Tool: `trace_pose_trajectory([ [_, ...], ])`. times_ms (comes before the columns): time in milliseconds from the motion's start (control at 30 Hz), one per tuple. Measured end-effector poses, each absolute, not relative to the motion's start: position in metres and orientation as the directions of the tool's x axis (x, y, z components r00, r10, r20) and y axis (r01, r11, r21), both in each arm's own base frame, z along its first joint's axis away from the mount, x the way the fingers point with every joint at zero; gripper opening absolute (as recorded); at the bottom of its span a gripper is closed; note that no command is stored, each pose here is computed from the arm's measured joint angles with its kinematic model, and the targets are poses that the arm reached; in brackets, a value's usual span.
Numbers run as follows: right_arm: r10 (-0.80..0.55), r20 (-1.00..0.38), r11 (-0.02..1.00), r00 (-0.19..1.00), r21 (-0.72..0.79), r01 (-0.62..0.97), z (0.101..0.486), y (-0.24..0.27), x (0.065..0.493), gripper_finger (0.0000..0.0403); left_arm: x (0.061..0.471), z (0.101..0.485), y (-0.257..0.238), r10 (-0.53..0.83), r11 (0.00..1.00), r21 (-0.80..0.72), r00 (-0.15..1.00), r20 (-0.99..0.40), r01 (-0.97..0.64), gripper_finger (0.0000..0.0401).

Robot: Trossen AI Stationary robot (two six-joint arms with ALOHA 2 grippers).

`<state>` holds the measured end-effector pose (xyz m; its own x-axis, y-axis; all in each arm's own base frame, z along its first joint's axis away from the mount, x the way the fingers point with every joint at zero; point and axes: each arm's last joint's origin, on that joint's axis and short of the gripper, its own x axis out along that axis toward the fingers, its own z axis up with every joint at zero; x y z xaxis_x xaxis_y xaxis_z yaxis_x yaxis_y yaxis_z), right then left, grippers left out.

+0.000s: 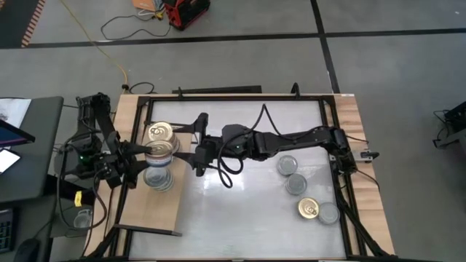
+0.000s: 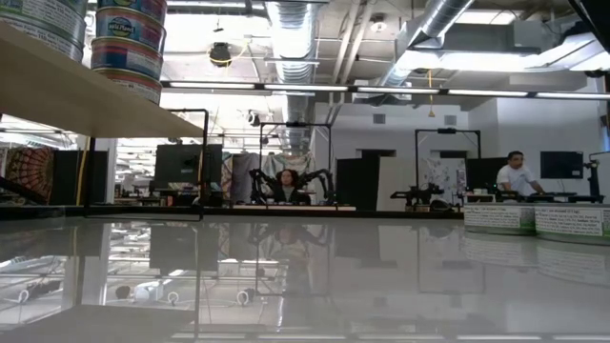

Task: Stack canned seafood by type on shelf
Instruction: Stack the green tuna can on top of the green tuna can on the shelf

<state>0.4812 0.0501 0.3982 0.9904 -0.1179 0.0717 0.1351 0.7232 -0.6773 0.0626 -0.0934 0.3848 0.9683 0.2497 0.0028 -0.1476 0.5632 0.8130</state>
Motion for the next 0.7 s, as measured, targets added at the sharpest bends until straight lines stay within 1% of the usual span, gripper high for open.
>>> trace_pose_trajectory([
  [100,-0.105,0.076,0.717,0.992,-0.685,0.128,0.4,0.057,0.479,0.0376,0.063,0.385,-0.094,0.242,0.55,0.823,0.97,0.003,-0.14,0.02],
  [200,-0.11,0.083,0.667,0.99,-0.733,0.136,0.402,0.063,0.477,0.0376,0.063,0.385,-0.094,0.23,0.549,0.825,0.973,0.004,-0.133,0.02],
  [267,-0.125,0.079,0.652,0.989,-0.745,0.142,0.401,0.065,0.477,0.0376,0.063,0.385,-0.094,0.23,0.547,0.827,0.973,0.004,-0.132,0.02],
  [400,-0.158,0.043,0.669,0.987,-0.73,0.138,0.395,0.064,0.48,0.0376,0.063,0.385,-0.094,0.225,0.555,0.822,0.974,0.004,-0.131,0.02],
  [700,-0.183,0.067,0.733,0.981,-0.655,0.182,0.399,0.063,0.479,0.0376,0.063,0.385,-0.094,0.204,0.593,0.795,0.979,0.005,-0.127,0.02],
])
